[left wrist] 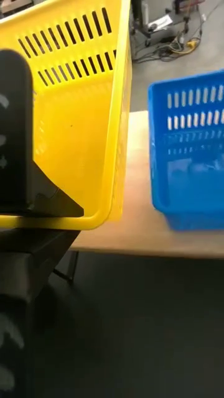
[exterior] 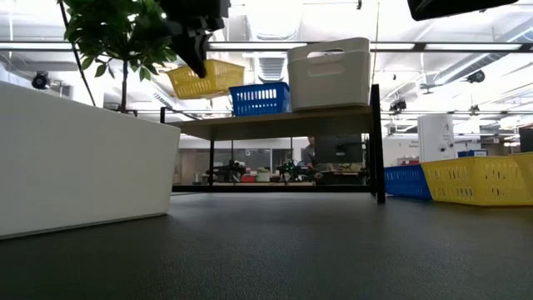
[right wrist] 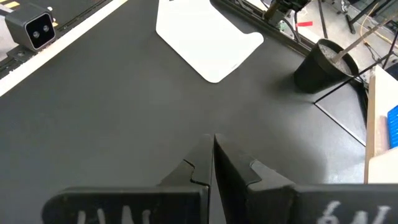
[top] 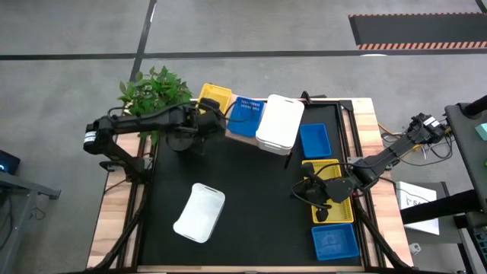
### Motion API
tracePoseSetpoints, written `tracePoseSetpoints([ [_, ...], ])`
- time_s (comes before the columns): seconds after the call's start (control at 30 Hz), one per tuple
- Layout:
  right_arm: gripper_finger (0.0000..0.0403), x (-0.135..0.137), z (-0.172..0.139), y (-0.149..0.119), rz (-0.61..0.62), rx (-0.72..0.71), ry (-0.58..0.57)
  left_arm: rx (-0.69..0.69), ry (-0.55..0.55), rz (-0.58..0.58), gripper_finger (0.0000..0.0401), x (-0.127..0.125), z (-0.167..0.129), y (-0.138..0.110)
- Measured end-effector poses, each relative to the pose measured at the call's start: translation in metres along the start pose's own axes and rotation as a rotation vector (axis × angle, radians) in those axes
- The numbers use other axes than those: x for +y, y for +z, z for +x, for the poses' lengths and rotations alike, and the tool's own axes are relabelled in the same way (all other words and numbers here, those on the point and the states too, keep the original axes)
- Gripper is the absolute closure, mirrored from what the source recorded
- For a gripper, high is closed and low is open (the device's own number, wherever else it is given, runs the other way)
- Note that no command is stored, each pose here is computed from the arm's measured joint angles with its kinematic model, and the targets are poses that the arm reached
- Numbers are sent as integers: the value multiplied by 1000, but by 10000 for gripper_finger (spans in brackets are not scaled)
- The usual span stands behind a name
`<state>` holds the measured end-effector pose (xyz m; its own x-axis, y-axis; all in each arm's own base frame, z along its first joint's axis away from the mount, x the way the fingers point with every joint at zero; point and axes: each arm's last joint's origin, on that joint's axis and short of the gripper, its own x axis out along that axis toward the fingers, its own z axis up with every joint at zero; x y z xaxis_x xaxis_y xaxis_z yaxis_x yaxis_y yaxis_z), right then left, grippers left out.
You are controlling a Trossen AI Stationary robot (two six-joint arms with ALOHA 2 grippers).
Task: Stack baskets on shelf by color
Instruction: Put the left yellow bin on the shelf
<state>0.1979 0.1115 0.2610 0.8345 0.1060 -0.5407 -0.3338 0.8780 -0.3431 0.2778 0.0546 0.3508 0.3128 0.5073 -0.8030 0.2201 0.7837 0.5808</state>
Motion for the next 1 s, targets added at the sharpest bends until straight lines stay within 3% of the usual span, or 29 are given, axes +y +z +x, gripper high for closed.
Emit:
tracePoseSetpoints([
  [0.27,394,0,0,0,0,-1,0,19,-42,-47,401,9,16,-9],
  [1.0,394,0,0,0,-7,0,0,39,-45,1,401,9,45,-6],
])
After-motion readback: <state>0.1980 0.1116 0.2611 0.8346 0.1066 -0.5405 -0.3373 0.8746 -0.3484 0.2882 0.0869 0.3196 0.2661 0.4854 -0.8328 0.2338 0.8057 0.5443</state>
